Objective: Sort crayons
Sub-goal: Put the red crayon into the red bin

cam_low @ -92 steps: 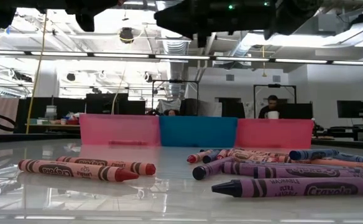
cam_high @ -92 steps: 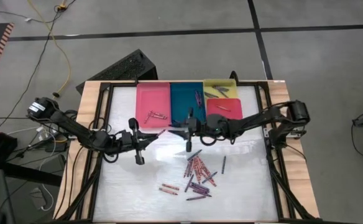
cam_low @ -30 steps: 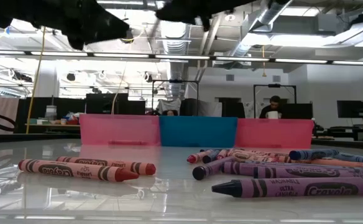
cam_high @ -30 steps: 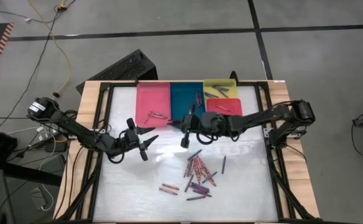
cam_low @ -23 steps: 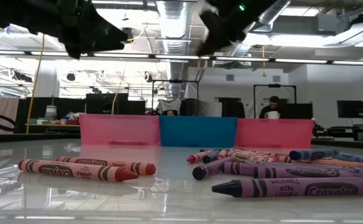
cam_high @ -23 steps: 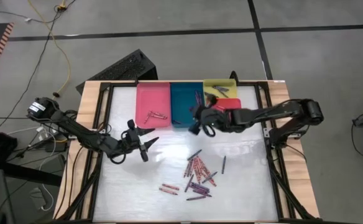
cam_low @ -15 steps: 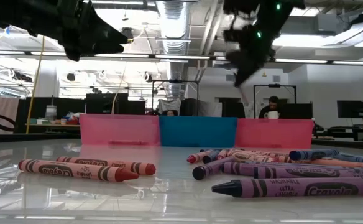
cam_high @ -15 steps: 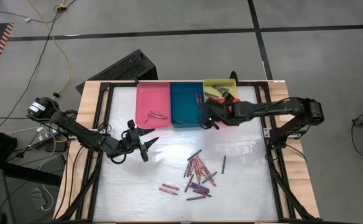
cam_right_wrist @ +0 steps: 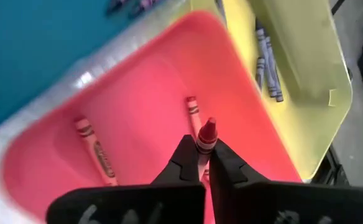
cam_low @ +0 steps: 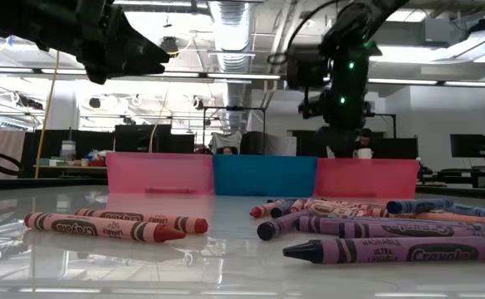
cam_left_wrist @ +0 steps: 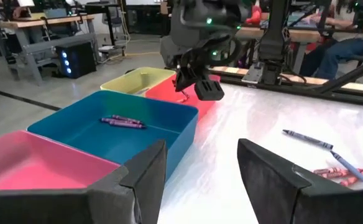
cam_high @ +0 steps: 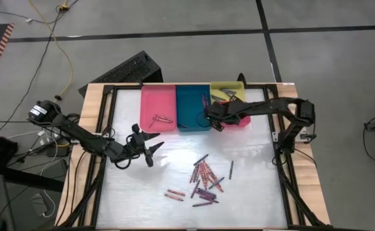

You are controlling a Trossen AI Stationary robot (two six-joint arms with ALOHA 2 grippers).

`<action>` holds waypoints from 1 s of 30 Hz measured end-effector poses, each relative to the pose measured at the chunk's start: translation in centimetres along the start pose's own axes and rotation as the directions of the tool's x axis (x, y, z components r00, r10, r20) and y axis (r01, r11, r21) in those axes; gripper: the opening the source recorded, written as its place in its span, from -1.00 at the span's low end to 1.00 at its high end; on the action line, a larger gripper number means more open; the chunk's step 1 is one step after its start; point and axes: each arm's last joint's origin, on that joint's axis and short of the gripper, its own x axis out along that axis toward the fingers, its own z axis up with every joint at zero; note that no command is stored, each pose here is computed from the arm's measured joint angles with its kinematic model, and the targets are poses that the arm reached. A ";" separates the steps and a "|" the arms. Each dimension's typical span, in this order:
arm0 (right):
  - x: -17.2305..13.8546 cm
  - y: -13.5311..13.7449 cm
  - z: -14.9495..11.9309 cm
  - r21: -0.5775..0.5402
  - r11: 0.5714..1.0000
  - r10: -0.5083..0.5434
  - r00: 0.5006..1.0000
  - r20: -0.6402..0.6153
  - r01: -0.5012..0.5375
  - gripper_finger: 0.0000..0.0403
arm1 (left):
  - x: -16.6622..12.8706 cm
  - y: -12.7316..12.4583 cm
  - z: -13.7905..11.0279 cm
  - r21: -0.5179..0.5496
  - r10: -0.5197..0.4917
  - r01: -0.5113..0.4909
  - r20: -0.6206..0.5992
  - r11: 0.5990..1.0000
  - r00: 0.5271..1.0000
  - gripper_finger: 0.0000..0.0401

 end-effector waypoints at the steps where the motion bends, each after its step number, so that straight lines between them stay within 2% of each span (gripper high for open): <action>1: 0.4 0.1 0.0 -0.010 1.000 -0.006 1.000 -0.014 0.005 -0.91 | 0.0 0.0 -0.1 -0.002 0.001 -0.001 -0.004 1.000 1.000 -0.08; 6: 1.4 0.2 0.1 -0.033 0.999 -0.009 0.999 -0.047 0.007 -0.72 | 0.0 0.0 -0.3 0.001 0.002 -0.002 -0.018 1.000 1.000 -0.08; 12: 0.4 -0.3 0.3 -0.025 1.000 0.008 1.000 0.002 -0.008 -0.52 | 0.0 0.0 -0.2 -0.006 -0.002 0.002 -0.018 1.000 1.000 -0.08; 16: -1.7 -1.1 0.2 0.000 0.999 0.035 0.997 0.072 -0.035 -0.43 | 0.0 -0.3 -0.3 -0.046 -0.105 0.104 -0.028 0.994 0.994 -0.08; 21: -6.0 -2.5 -0.7 0.039 0.994 0.092 0.972 0.218 -0.103 -0.38 | -0.1 -0.7 -0.3 -0.104 -0.238 0.233 -0.041 0.967 0.970 -0.08; 25: -9.5 -3.5 -1.9 0.093 0.977 0.149 0.929 0.338 -0.191 -0.38 | -0.2 -1.1 -0.4 -0.127 -0.366 0.357 -0.055 0.925 0.929 -0.08; 28: -11.6 -4.2 -2.9 0.107 0.962 0.187 0.895 0.405 -0.250 -0.38 | -0.6 -1.9 -1.0 -0.107 -0.535 0.526 -0.112 0.844 0.837 -0.08; 30: -12.6 -4.5 -3.5 0.110 0.953 0.208 0.875 0.437 -0.282 -0.38 | -1.0 -2.6 -1.8 -0.107 -0.597 0.587 -0.160 0.803 0.786 -0.08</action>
